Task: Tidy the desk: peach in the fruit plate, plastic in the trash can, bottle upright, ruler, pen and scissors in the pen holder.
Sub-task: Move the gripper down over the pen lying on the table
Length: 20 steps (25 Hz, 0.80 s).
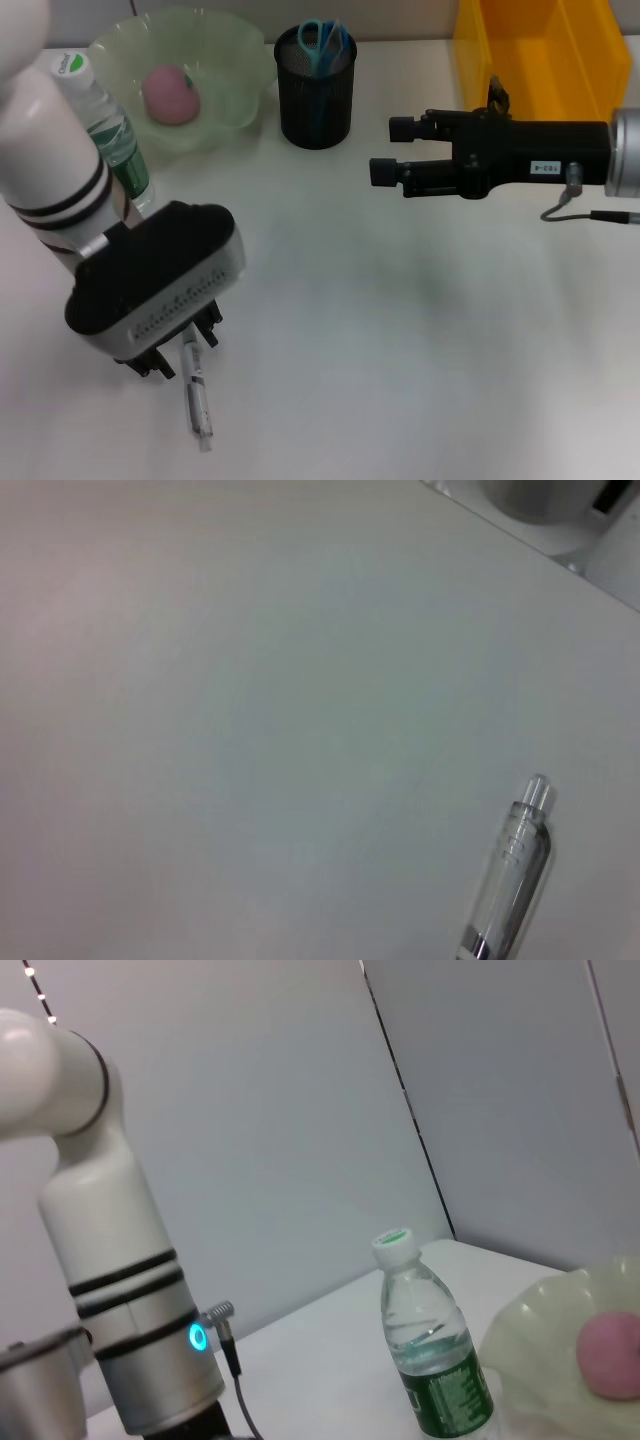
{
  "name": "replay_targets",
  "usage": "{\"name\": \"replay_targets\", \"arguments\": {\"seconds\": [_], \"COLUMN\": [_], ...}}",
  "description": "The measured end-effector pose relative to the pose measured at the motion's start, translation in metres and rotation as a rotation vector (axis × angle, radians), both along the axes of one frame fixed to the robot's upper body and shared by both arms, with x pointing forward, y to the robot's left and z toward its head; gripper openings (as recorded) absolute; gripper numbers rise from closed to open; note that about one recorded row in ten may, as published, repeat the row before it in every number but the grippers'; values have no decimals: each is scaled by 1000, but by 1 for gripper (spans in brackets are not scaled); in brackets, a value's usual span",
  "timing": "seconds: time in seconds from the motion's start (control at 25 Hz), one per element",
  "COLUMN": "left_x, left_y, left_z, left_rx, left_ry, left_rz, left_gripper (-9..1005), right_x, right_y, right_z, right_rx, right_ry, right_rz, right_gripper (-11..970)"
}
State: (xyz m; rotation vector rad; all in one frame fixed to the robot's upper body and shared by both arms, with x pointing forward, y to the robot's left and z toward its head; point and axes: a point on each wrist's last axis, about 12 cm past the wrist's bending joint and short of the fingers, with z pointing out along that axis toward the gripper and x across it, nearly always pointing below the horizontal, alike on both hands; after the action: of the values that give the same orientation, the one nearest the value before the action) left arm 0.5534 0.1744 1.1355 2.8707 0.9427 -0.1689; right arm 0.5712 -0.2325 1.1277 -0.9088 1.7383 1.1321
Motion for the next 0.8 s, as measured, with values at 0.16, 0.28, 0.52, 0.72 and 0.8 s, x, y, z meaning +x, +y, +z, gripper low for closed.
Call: {"name": "replay_targets", "arguments": {"seconds": [0.16,0.28,0.52,0.72,0.8], "left_x": [0,-1,-4,-7,-8], "left_y": [-7,-10,-17,-20,-22], "left_z": [-3,-5,-11,-15,-16], "left_rx": [23,35,56,71,78], "left_ry": [-12,-19,-35,-36,-37], "left_rz": [-27,-42,-68,-63,-64], "left_gripper": [520,496,416,358,340], "right_x": [-4,-8,-10,-12,-12], "right_y": [-4,-7,-10,-11,-12], "right_z": [2,4,5,4,4], "right_rx": [15,32,33,33,32], "right_ry": [-15,-23,-27,-25,-25], "right_rz": [5,10,10,13,12], "right_gripper": [826,826,826,826,827]}}
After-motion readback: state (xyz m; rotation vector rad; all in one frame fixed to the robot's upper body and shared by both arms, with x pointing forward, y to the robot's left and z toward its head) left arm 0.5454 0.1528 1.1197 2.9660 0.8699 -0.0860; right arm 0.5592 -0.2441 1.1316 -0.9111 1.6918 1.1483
